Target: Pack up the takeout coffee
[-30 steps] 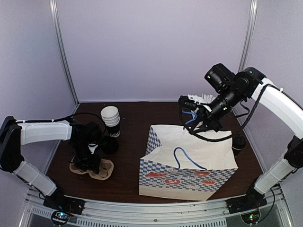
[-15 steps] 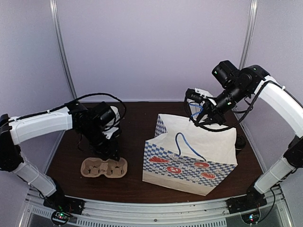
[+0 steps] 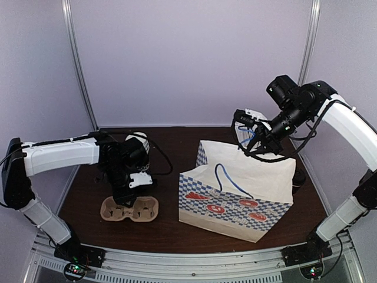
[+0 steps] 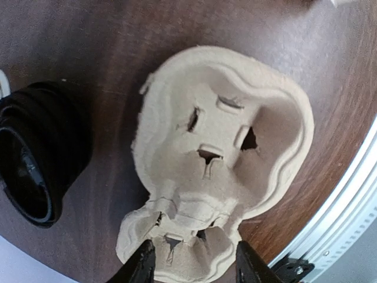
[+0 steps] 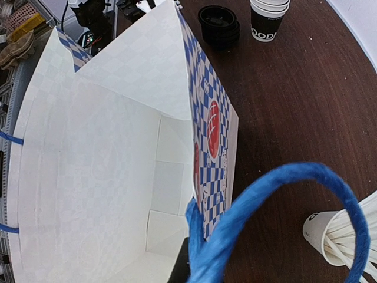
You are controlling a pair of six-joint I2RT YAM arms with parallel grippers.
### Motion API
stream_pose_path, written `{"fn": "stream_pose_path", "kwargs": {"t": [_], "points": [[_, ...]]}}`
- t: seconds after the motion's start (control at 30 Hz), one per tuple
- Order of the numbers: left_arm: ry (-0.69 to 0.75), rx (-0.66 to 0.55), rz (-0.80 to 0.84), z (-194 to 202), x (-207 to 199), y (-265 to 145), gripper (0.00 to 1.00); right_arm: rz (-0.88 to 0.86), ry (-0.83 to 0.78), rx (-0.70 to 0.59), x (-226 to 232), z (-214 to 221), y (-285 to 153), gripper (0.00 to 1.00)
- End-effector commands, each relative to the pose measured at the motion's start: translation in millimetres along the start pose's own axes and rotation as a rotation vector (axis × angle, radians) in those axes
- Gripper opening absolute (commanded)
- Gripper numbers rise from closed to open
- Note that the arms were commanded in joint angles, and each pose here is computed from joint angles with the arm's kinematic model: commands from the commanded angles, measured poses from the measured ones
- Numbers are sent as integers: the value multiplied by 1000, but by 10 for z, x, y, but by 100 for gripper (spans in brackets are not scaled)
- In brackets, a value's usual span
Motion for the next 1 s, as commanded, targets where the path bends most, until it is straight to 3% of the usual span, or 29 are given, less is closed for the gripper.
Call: {"fn": "stream_pose_path", "kwargs": {"t": [0.0,0.13,0.57,0.97], "points": [[200,60,105,117,-75,125,45,0,-14,-9,38,-5,-92,0],[217,34,168,131,-137,166,44,1,-6,0,18,28,-54,0],[272,38,54,44,-6,343,40,-16,10,-3,-28,12,12,0],[290,29,45,71,-22,523,40,-23,18,9,-40,29,42,0]]}}
Point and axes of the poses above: each gripper's point midway between its finger pads, its own y axis out along the fingers, its own x axis along the line the jaws close on, z = x × y, the point moved 10 cm from there along -y, back along the fingers, and after that the axes turned 8 degrees about y, right-handed, at the moved point
